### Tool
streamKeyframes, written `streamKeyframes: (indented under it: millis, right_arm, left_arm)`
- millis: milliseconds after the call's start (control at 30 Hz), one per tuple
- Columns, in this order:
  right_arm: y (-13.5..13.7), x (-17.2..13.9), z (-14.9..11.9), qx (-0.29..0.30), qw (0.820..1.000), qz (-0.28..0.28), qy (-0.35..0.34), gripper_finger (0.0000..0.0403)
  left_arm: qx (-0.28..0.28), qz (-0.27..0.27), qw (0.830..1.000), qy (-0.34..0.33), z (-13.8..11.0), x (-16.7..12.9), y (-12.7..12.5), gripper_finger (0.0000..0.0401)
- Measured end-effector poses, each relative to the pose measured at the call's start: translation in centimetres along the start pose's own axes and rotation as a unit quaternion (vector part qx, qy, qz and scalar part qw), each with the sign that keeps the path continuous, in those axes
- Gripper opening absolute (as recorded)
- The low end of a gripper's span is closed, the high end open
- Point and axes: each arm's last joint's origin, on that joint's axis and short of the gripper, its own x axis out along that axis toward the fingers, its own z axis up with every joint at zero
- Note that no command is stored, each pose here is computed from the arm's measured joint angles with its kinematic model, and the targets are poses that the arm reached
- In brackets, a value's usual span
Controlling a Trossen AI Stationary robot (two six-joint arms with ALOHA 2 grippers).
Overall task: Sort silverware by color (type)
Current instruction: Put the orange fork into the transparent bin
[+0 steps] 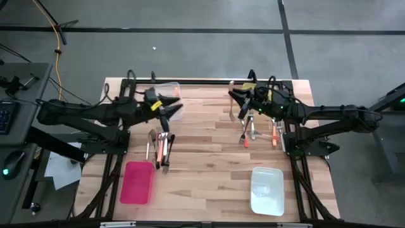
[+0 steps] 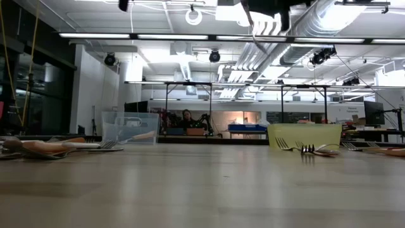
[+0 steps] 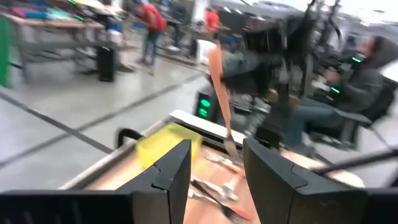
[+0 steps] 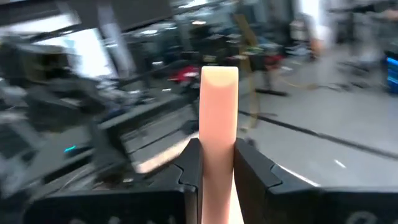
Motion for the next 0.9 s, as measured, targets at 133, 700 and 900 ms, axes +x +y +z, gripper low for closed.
streamKeyframes:
  millis: [133,700,900]
  right_arm:
    - [1.7,1.2,1.8,-0.031,0.996,0.081,0.017,0.0045]
    - [3.2,2.8,3.3,-0.038,0.989,0.143,0.010,0.0045]
    - [3.8,3.7,2.8,-0.021,0.985,0.171,-0.004,0.0045]
  left_arm:
    - [-0.006,-0.055,0.998,0.013,-0.7,1.6,-0.4,0.0133]
    - [-0.015,-0.094,0.995,-0.009,-0.9,3.1,-0.8,0.0133]
    - [-0.020,-0.064,0.998,-0.015,-1.3,4.3,-0.3,0.0149]
